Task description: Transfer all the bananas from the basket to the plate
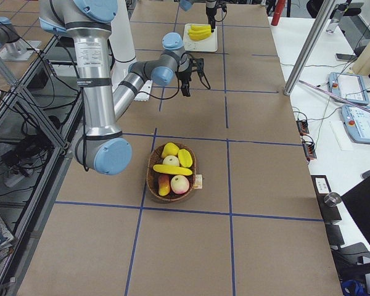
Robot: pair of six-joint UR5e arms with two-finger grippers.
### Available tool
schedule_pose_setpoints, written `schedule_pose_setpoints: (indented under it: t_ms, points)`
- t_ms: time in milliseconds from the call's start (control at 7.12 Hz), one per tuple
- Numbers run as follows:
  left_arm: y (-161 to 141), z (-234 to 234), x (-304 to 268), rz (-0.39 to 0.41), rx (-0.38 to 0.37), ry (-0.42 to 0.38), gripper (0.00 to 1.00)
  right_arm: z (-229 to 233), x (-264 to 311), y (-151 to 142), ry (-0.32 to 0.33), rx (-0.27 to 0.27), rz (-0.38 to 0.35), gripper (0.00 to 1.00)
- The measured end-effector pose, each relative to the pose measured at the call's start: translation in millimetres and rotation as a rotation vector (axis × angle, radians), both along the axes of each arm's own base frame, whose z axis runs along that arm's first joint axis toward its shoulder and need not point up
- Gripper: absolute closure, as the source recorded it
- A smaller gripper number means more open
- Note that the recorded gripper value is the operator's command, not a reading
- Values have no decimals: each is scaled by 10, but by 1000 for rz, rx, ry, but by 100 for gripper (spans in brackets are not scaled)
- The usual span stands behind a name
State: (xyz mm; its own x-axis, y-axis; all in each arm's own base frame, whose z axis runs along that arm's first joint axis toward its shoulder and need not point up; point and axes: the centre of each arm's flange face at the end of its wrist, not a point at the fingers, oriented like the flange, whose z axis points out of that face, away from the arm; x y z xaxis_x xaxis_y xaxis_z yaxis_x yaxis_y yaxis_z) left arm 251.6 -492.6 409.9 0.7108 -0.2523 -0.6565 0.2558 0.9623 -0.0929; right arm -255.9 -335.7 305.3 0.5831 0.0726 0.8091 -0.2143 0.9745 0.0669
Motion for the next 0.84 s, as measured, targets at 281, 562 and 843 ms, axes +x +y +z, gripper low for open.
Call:
schedule_pose_setpoints:
  t_ms: [281, 562, 843]
  points:
    - [2, -500, 251, -43, -31, 87, 0, 558, 573, 72, 47, -44, -17, 0]
    - [59, -742, 440, -52, -43, 122, 0, 1323, 1028, 129, -5, -43, -21, 0]
    - [117, -827, 515, -48, -45, 134, 0, 2085, 1373, 253, -52, -92, -19, 0]
